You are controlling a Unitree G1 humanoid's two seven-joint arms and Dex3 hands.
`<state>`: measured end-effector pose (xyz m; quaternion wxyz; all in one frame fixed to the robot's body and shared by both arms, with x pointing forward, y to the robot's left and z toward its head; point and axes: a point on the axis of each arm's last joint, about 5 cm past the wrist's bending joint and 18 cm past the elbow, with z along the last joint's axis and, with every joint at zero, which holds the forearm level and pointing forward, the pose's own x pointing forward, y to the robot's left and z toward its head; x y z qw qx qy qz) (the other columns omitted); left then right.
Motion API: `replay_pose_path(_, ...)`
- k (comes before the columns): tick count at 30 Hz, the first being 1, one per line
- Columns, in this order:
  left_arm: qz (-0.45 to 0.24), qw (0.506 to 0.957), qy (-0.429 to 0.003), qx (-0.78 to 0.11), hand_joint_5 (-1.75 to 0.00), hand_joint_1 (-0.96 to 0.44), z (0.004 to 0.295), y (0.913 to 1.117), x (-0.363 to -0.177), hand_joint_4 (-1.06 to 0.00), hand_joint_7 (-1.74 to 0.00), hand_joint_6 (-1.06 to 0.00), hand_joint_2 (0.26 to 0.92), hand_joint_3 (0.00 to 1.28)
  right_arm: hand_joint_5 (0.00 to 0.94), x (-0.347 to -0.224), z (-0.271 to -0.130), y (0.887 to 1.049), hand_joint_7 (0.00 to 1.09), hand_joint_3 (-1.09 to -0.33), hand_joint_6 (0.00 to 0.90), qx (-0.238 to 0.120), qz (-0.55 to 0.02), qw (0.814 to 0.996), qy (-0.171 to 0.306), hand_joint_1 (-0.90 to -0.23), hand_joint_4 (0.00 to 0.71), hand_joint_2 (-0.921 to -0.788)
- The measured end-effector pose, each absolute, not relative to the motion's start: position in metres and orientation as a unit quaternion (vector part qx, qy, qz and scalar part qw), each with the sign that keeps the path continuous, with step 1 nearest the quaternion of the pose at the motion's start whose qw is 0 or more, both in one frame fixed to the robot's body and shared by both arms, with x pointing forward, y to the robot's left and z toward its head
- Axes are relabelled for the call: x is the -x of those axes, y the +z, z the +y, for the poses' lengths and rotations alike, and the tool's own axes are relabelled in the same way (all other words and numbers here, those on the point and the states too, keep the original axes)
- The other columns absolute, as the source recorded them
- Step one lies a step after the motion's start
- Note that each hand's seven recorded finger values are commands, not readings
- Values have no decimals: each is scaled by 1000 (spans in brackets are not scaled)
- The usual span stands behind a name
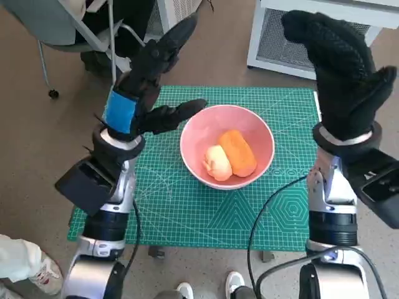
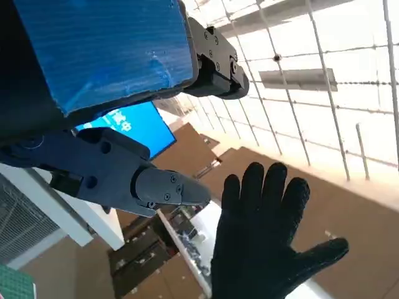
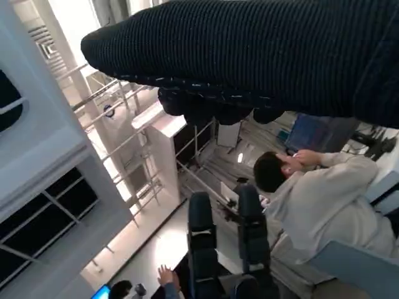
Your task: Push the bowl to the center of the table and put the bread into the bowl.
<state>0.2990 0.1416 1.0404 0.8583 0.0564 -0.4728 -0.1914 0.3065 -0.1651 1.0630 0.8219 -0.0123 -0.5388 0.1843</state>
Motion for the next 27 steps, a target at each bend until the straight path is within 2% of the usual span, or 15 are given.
replay_pose_path(27, -446, 873, -198, -29, -2, -486, 147, 1038, -294, -279, -136, -349, 921, 212, 153, -307, -159, 1062, 663, -736, -1, 7, -543, 819, 185, -562, 192, -921)
